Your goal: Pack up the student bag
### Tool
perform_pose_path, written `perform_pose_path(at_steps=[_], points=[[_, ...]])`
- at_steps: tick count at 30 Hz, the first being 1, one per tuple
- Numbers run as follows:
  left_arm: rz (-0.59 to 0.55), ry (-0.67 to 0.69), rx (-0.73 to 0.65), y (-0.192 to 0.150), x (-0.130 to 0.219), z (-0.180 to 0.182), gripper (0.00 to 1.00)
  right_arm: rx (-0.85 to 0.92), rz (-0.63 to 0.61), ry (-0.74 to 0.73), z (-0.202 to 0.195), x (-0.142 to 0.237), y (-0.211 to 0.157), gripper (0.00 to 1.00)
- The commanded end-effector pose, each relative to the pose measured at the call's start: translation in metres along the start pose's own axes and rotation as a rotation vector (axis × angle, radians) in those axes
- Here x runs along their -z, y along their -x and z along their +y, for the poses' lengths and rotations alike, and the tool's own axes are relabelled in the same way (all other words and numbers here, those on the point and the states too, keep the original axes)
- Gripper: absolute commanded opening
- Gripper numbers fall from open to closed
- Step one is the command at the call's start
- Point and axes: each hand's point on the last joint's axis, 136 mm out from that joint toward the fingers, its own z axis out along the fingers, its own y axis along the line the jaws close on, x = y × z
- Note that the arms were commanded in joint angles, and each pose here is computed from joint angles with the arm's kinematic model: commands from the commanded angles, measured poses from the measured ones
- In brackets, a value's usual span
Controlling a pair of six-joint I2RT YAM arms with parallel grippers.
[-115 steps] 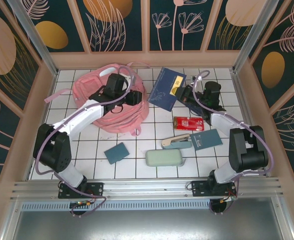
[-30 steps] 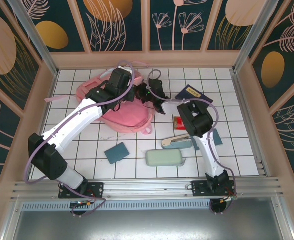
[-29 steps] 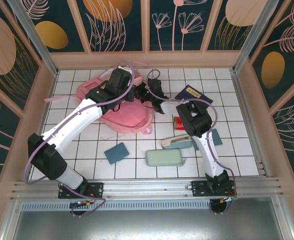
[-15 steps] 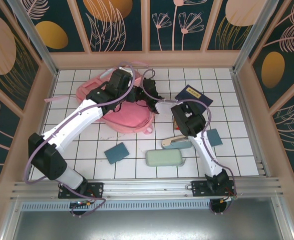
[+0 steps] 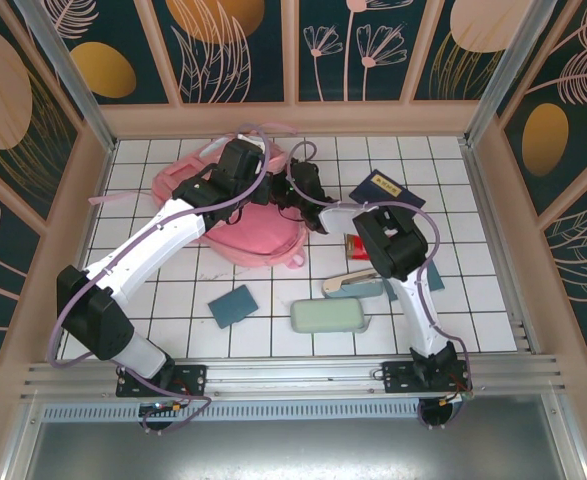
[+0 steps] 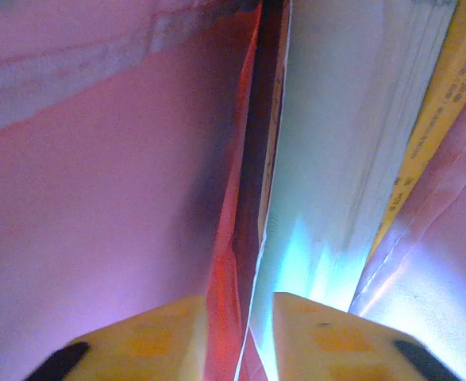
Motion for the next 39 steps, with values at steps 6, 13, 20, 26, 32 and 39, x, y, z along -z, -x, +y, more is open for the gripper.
perform_pose_path(at_steps=[6,13,20,26,32,39], points=[[-0.124,-0.034,0.037,0.032,0.016,-0.006,0.0,-0.017,0.058,-0.025,-0.014,-0.028,-0.025,0.12],[-0.118,-0.044,0.036,0.031,0.015,-0.008,0.0,-0.016,0.092,-0.036,-0.022,-0.042,-0.041,0.09],[-0.121,-0.028,0.033,0.03,0.015,-0.004,0.0,0.045,0.094,-0.002,0.0,-0.032,-0.04,0.15],[-0.112,-0.006,0.023,0.024,0.011,-0.001,0.06,0.184,0.048,-0.037,0.029,0.004,-0.027,0.24],[-0.107,0.028,0.021,0.021,0.007,0.004,0.09,0.283,0.004,-0.137,0.036,0.051,-0.009,0.29],[-0.099,0.069,0.026,0.018,0.002,0.011,0.14,0.318,-0.055,-0.241,0.021,0.118,0.017,0.37]])
